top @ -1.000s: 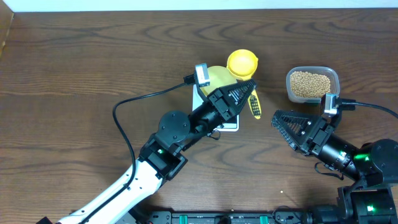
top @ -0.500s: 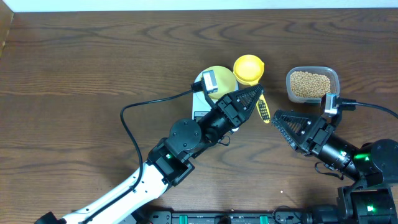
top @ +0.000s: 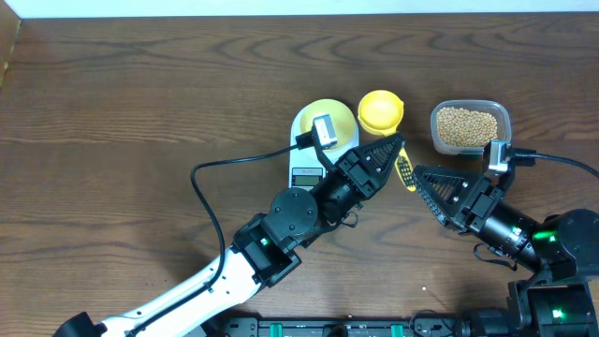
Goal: Scoop item into bowl and weigh 50g on scale
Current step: 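Carry the scoop toward the right gripper, right gripper approaching the handle, then close the right gripper on the scoop handle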
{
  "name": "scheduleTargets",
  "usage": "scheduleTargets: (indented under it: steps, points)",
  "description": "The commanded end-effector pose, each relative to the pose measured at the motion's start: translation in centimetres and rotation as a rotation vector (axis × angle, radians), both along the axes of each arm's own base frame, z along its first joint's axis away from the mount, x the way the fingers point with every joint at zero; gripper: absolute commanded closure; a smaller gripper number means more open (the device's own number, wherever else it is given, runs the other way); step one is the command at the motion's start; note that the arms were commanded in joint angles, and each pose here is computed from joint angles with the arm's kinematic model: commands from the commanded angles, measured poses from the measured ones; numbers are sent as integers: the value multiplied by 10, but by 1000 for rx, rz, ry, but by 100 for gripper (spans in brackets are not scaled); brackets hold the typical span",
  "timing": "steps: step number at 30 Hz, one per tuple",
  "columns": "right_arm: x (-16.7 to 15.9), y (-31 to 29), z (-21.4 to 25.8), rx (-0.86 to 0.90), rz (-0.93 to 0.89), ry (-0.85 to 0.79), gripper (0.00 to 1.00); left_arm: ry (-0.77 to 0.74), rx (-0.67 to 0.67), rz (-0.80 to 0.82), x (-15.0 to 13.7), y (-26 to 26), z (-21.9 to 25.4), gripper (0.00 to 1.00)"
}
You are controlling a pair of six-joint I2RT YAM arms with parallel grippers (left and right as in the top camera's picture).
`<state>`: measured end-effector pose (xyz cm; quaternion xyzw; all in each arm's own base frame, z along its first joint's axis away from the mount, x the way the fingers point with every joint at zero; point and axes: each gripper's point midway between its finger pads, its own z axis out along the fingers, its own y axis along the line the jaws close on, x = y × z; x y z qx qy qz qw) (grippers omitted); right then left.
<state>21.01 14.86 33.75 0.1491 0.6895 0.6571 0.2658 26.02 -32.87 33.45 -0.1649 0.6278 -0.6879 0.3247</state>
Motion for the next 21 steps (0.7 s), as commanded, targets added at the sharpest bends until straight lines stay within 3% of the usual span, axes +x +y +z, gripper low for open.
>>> scheduleTargets:
  steps: [1,10,21]
  points:
    - [0,-2,7,10,-12,-4,49,-16,-16,23,3,0,6,93]
    - [2,-2,-1,7,-20,37,50,-25,-29,1,-2,-9,6,93]
    - [2,-3,-1,7,-24,41,71,-34,-40,-2,-3,-9,9,93]
